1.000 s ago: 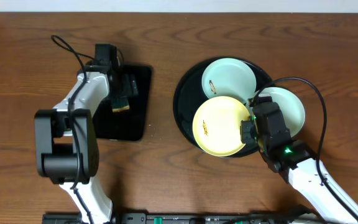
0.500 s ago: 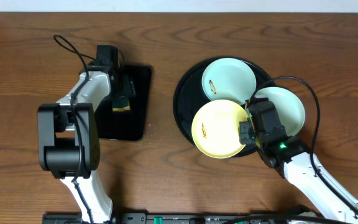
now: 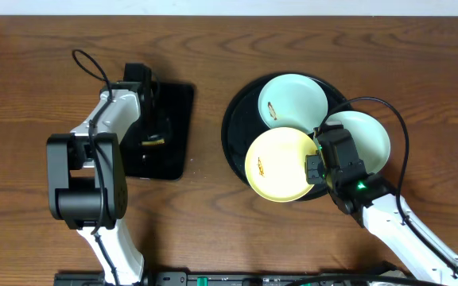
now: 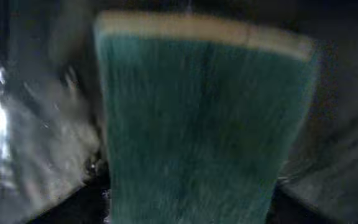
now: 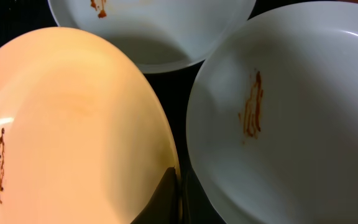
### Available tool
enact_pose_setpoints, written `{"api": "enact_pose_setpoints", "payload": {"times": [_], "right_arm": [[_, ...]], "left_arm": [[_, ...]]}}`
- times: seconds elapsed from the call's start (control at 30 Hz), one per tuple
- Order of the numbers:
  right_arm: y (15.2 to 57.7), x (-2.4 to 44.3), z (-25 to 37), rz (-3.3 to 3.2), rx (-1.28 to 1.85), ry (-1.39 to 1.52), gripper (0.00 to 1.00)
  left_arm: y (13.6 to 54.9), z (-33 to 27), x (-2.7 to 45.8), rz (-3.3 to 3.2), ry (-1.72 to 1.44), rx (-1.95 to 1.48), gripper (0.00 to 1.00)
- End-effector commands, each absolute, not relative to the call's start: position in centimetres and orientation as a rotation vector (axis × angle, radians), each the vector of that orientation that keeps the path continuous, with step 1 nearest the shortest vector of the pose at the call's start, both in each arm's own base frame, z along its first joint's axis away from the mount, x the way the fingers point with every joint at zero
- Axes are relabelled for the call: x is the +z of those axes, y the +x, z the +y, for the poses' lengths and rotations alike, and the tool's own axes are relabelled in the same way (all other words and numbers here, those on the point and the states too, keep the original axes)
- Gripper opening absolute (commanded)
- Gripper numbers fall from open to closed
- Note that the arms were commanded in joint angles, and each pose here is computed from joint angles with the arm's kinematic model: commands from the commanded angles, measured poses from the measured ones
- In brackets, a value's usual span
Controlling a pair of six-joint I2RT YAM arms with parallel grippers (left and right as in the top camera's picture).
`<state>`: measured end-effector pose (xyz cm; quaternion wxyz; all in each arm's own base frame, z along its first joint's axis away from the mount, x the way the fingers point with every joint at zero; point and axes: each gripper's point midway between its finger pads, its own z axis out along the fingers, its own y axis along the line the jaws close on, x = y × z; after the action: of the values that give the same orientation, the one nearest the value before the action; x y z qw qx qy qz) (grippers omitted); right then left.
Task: Clean dirty plates on tray and stack at the side
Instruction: 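Grasp the green-yellow sponge with the left gripper and lift it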
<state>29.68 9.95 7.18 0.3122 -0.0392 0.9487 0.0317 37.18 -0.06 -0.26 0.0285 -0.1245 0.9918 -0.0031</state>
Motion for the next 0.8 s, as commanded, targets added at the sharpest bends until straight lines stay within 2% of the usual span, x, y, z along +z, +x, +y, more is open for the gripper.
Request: {"api": "enact_pose_setpoints", "payload": {"times": [0.0,0.03,0.07,0.1,0.23,0.4,0.5,0.67,0.73,0.77], "right_arm": [[30.0,7.7,10.0,2.489,0.083,-0.092,0.01],[30.0,7.7,10.0,2.489,0.083,-0.092,0.01],[30.0,7.7,10.0,2.489,0.082,-0.092,0.01],[30.0,7.7,10.0,2.489,0.083,-0.092,0.01],[30.0,7.7,10.0,2.489,0.083,-0.092,0.01],[30.0,7.7,10.0,2.489,0.082,-0.092,0.01],[30.0,7.7,10.0,2.489,0.083,-0.092,0.01],[30.0,7.7,10.0,2.489,0.082,-0.092,0.01],[30.0,7.7,10.0,2.489,0.082,-0.092,0.01],[30.0,7.7,10.0,2.489,0.082,-0.092,0.01]], "left_arm": [[35.6,-0.1,-1.0,3.124,-0.388,-0.006,0.35],[35.4,-0.1,-1.1,3.129,-0.389,-0.005,0.38],[35.2,-0.1,-1.1,3.134,-0.389,-0.004,0.6],[35.1,-0.1,-1.2,3.136,-0.389,-0.003,0.74],[37.0,-0.1,-1.2,3.061,-0.373,-0.016,0.76],[39.4,-0.1,-1.1,2.961,-0.361,-0.035,0.74],[39.3,-0.1,-1.6,2.959,-0.361,-0.036,0.67],[37.9,-0.1,-3.0,2.988,-0.364,-0.03,0.65],[37.3,-0.1,-3.5,2.997,-0.365,-0.029,0.59],[37.3,-0.1,-3.5,3.0,-0.366,-0.029,0.49]]}}
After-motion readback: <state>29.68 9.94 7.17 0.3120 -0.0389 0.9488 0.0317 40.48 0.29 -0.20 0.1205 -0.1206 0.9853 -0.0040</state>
